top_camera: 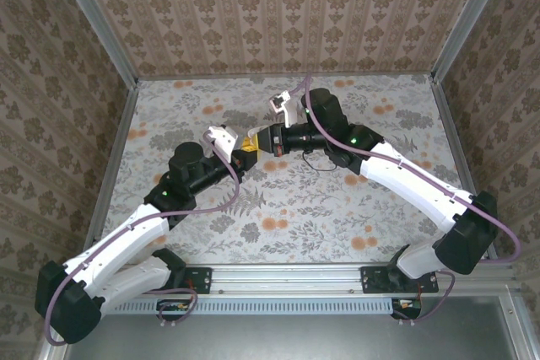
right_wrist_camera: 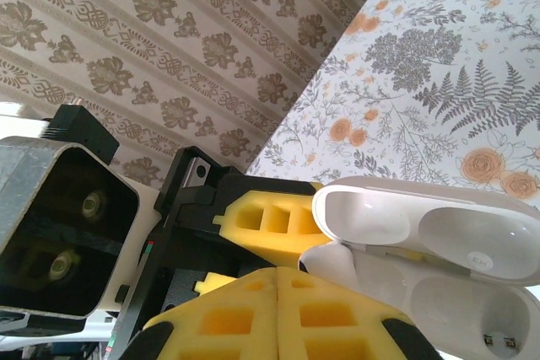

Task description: Insert the wireless bluetooth earbuds into the charging case

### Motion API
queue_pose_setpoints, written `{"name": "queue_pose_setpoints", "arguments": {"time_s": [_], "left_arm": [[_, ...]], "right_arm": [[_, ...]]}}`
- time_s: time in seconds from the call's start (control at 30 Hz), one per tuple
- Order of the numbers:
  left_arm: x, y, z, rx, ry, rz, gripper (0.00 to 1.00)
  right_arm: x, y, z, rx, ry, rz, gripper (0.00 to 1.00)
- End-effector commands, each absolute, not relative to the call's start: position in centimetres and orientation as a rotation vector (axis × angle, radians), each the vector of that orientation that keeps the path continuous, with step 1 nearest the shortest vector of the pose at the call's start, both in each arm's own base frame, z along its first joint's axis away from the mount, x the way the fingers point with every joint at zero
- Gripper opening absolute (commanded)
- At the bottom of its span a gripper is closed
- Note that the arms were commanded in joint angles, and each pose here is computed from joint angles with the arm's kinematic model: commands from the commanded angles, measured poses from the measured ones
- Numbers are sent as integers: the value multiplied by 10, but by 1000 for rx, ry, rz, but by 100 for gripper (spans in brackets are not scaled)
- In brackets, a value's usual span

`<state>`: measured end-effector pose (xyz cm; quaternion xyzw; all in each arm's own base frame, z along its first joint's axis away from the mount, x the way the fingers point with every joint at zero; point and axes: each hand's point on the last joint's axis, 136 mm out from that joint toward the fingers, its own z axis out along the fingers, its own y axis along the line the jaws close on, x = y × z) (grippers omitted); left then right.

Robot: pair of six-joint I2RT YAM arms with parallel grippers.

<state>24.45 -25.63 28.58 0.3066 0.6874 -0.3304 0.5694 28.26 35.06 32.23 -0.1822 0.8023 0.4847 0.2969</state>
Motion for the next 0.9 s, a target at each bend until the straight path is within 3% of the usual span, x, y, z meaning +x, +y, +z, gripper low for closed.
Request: {"name": "queue_pose_setpoints", "arguments": {"time_s": [0.0, 0.87], "left_arm": [[242, -254, 318, 716, 1526, -781, 0], [241, -254, 319, 717, 1524, -785, 0]], "right_arm": [[284, 345, 319, -493, 2145, 1241, 7], [302, 340, 313, -411, 2173, 1243, 7]]}}
